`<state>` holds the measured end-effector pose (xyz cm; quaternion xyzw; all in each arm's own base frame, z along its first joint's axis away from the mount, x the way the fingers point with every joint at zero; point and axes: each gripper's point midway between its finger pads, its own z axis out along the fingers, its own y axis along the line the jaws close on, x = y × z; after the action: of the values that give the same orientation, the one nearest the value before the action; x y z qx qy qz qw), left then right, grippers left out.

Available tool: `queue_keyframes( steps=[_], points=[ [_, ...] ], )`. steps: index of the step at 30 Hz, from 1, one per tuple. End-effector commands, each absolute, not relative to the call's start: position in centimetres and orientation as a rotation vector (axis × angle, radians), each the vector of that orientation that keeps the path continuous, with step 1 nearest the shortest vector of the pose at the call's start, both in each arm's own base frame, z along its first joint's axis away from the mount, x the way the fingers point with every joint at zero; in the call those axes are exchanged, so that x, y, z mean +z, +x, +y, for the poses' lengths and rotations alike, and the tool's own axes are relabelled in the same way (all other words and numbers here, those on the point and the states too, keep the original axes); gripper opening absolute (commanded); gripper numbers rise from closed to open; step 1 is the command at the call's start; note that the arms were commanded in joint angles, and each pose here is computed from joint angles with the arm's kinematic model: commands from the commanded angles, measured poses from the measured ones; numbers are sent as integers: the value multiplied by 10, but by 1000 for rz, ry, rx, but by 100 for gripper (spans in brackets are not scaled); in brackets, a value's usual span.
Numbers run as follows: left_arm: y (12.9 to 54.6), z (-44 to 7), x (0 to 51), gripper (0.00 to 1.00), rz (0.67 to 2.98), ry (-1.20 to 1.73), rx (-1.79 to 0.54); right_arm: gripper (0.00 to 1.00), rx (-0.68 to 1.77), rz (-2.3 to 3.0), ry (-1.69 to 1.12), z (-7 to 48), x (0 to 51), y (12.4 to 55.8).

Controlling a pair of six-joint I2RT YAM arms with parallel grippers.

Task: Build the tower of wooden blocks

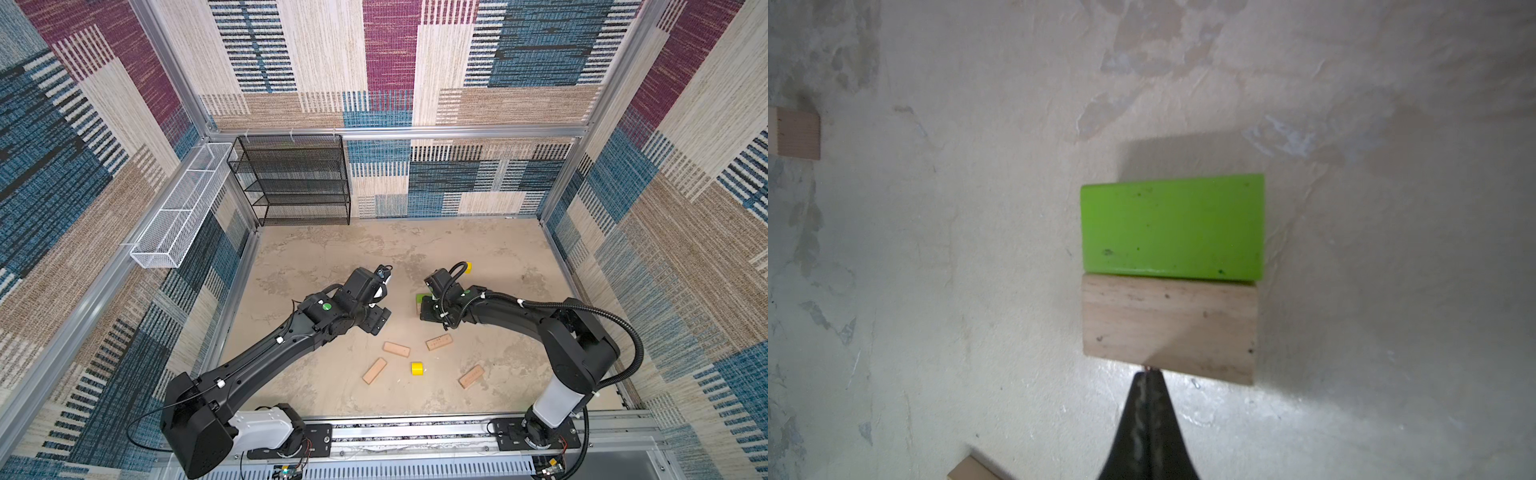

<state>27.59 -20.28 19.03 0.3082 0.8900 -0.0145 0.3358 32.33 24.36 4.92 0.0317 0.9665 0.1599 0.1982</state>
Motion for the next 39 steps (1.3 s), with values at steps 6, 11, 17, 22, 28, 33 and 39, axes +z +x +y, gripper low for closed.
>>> queue_keyframes(
  steps=[6, 11, 17, 22, 28, 33, 39],
  points=[
    [278, -201, 192, 88, 2312, 789, -30, 0, 456, 2704, 76, 245, 54, 323],
    [279, -201, 193, 88, 2310, 786, -28, 0, 450, 2695, 71, 242, 63, 322],
    [280, -199, 194, 88, 2308, 777, -21, 0, 437, 2627, 70, 238, 91, 330],
    [281, -198, 197, 88, 2305, 762, -24, 1, 406, 2515, 49, 233, 124, 348],
    [280, -194, 202, 88, 2291, 728, -22, 6, 448, 2396, 40, 233, 153, 354],
    [280, -201, 203, 88, 2300, 709, -74, 7, 451, 2399, 32, 229, 155, 349],
    [279, -208, 203, 88, 2324, 683, -127, 3, 495, 2422, 8, 226, 146, 336]
  ],
)
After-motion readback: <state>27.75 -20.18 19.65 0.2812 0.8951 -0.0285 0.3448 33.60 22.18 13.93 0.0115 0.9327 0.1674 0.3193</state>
